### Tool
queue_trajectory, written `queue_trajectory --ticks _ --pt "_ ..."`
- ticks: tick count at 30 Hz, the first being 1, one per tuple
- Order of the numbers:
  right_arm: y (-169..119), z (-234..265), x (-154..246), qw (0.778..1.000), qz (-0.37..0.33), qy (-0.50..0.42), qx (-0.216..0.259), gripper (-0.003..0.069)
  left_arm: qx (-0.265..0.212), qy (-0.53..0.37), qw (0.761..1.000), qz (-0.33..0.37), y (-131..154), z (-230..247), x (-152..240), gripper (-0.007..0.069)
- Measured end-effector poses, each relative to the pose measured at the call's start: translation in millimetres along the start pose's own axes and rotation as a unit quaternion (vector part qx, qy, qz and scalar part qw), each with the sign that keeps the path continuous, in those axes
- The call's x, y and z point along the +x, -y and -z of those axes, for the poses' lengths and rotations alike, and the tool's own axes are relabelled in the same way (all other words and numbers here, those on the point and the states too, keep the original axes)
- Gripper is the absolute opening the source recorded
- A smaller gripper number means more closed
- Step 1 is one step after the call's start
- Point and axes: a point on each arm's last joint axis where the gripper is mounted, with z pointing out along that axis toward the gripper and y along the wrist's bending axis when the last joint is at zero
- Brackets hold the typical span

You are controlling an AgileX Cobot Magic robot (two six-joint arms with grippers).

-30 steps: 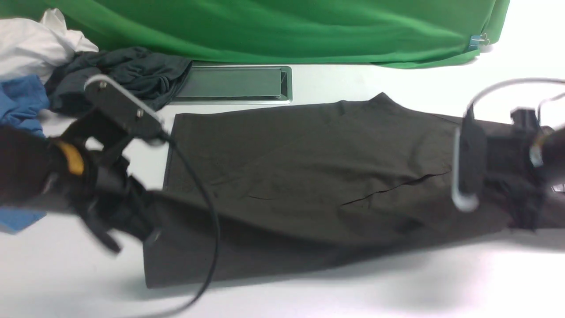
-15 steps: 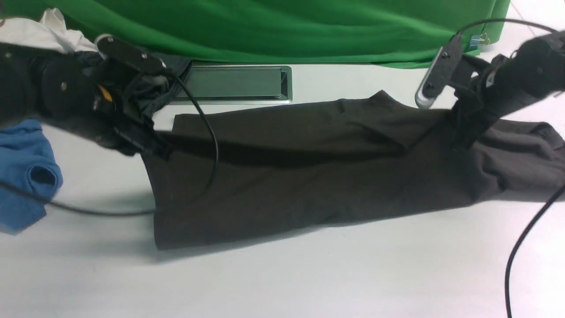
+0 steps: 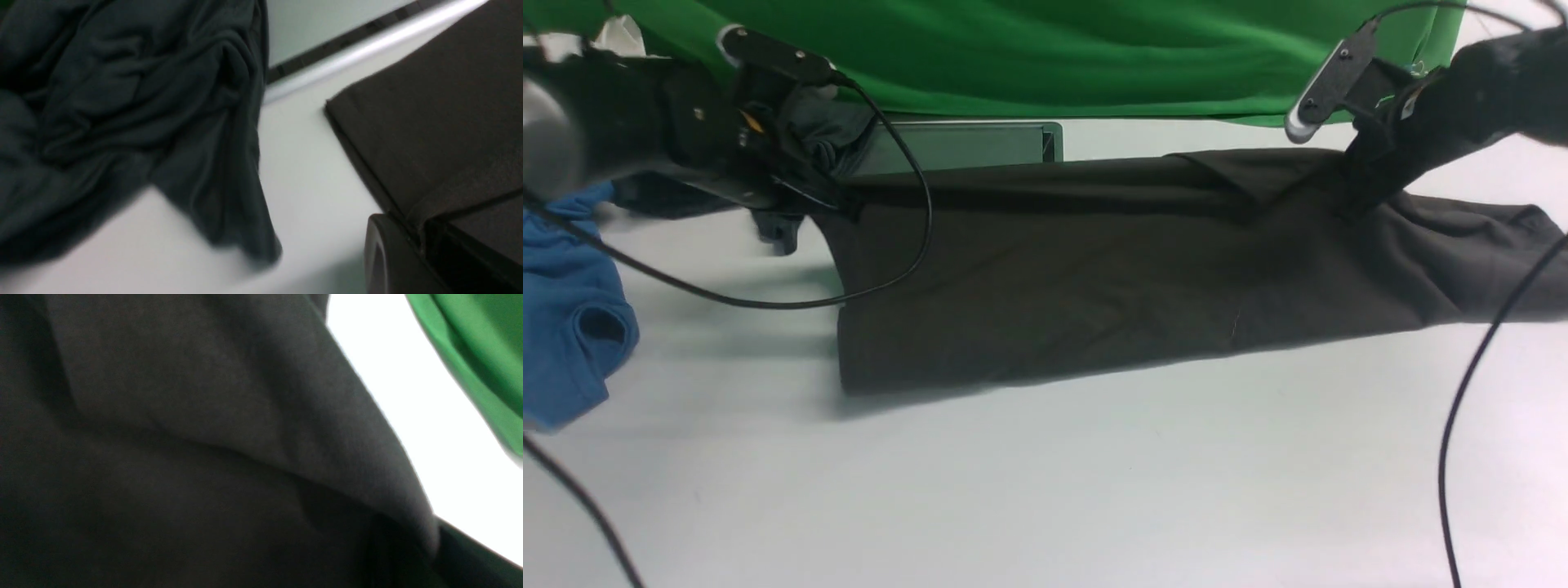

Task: Fold a long-sleeved shirt on a white desktop.
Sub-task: 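Pull the folded dark garment lengthwise by its ends to straighten it flat on the table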

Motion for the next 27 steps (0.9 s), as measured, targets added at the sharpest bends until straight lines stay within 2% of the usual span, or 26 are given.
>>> queue_trajectory --ticks 5,6,9,10,11,12,14,16,18,19,20,21,22,23,24,25,26,27 --pt "-2.8 -26.7 4.4 0.999 -0.026 0.014 0.011 0.0089 -0.012 0.03 0.999 0.0 -0.9 -24.0 -1.7 0.0045" --pt "-3.1 -35.0 7.5 0.999 -0.043 0.02 0.017 0.016 -0.016 0.041 0.999 -0.002 -0.4 -33.3 -0.1 0.0053" --pt "-1.8 -40.2 9.3 0.997 -0.064 0.03 0.025 0.0284 -0.023 0.056 0.998 -0.004 -0.5 -42.6 0.9 0.0078" --pt "-0.7 -41.0 9.0 0.996 -0.079 0.036 0.03 0.0379 -0.028 0.068 0.997 -0.004 -1.0 -47.9 1.1 0.0111" --pt "0.0 -40.4 8.3 0.995 -0.088 0.039 0.031 0.0439 -0.03 0.072 0.997 -0.005 -1.0 -51.6 1.5 0.0132" --pt "2.0 -37.7 7.2 0.993 -0.102 0.042 0.034 0.0482 -0.032 0.078 0.996 -0.004 -1.4 -53.5 1.7 0.0162" --pt "6.1 -26.1 4.0 0.991 -0.126 0.039 0.032 0.0513 -0.037 0.091 0.995 -0.004 -1.4 -58.0 1.7 0.0237" --pt "9.5 -11.3 -0.7 0.987 -0.155 0.035 0.029 0.0491 -0.04 0.099 0.994 -0.004 -1.7 -59.2 1.1 0.03" --pt "14.9 14.6 -9.3 0.982 -0.185 0.036 0.022 0.0405 -0.044 0.109 0.993 -0.004 -2.7 -57.6 -1.5 0.0362" --pt "14.9 16.9 -10.0 0.982 -0.185 0.035 0.021 0.0405 -0.044 0.11 0.993 -0.004 -2.8 -57.3 -1.6 0.0372" --pt "12.4 34.9 -18.8 0.978 -0.204 0.032 -0.005 0.0283 -0.045 0.112 0.993 -0.003 -3.8 -52.2 -4.5 0.0402" --pt "11.1 37.9 -20.8 0.978 -0.204 0.03 -0.011 0.0269 -0.044 0.109 0.993 -0.001 -3.9 -50.5 -4.9 0.0404" --pt "5.0 43.3 -25.8 0.978 -0.204 0.025 -0.04 0.0184 -0.04 0.107 0.993 0.005 -3.6 -41.7 -9.3 0.04" --pt "-1.3 45.5 -31.0 0.977 -0.201 0.024 -0.065 0.012 -0.034 0.1 0.994 0.014 -1.5 -35.5 -11.4 0.0377" --pt "-10.5 42.5 -36.4 0.976 -0.196 0.022 -0.096 0.0072 -0.021 0.088 0.996 0.021 4.0 -24.7 -16.0 0.0323" --pt "-13.4 40.8 -37.8 0.975 -0.194 0.021 -0.105 0.0057 -0.02 0.088 0.996 0.021 6.2 -20.5 -17.5 0.0312" --pt "-24.1 29.6 -41.4 0.973 -0.189 0.016 -0.134 0.0035 0.005 0.062 0.998 0.012 19.3 -8.7 -21.7 0.0185" --pt "-27.3 24.5 -41.7 0.971 -0.189 0.013 -0.143 0.0027 0.018 0.051 0.999 0.002 27.6 -3.6 -23.5 0.0128"
